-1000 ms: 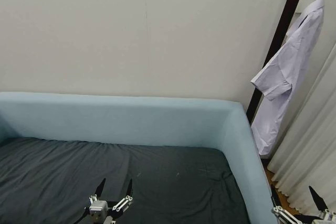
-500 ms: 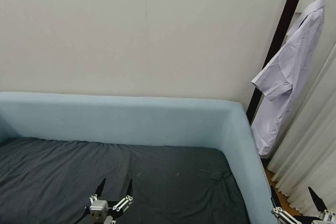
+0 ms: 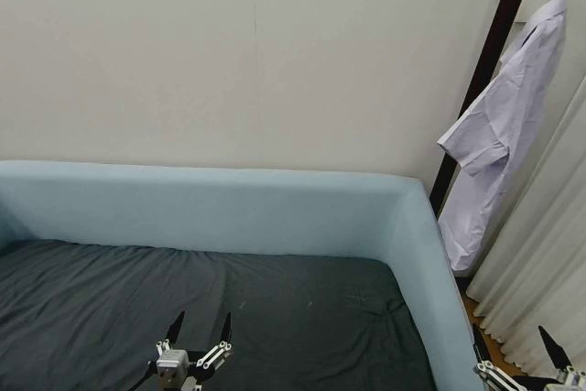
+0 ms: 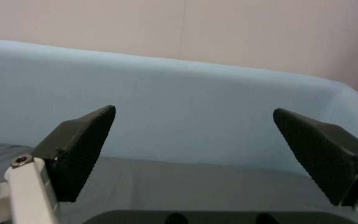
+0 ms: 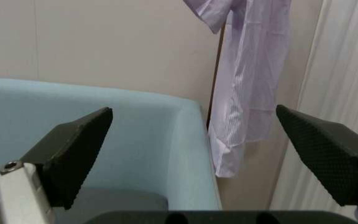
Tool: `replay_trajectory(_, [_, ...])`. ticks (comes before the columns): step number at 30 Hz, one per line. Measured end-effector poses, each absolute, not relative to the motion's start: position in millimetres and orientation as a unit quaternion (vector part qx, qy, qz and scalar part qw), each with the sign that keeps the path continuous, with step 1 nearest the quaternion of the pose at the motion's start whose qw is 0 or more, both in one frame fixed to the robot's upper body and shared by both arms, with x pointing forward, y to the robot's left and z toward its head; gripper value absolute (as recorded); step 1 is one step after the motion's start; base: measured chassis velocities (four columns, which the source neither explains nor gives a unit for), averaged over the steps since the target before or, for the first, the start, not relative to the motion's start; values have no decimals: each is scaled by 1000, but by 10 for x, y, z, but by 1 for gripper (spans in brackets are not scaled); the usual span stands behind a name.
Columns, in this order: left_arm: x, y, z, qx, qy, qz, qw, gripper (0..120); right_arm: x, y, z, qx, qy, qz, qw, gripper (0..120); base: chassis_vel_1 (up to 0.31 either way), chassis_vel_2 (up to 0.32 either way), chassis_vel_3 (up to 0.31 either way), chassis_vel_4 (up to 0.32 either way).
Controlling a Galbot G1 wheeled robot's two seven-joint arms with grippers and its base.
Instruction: Pick up the clothes from the sofa and hang them on the clothes hanger.
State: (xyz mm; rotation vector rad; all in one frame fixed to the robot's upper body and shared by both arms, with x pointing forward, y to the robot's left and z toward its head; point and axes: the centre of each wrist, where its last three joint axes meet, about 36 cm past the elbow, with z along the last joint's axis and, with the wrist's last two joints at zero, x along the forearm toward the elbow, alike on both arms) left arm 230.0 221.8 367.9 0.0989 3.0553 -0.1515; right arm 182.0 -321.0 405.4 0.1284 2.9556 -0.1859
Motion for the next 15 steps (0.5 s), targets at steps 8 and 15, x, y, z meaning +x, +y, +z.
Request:
replay_trajectory(8, [2300, 2218, 3682, 32, 997, -50, 41, 100, 1821, -3211, 4058, 43, 993, -62, 89, 100, 0, 0, 0, 0])
replay_trajectory(15, [2300, 2217, 3683, 32, 997, -50, 41, 100, 1822, -3211, 4059, 44, 993, -62, 89, 100, 0, 0, 0, 0])
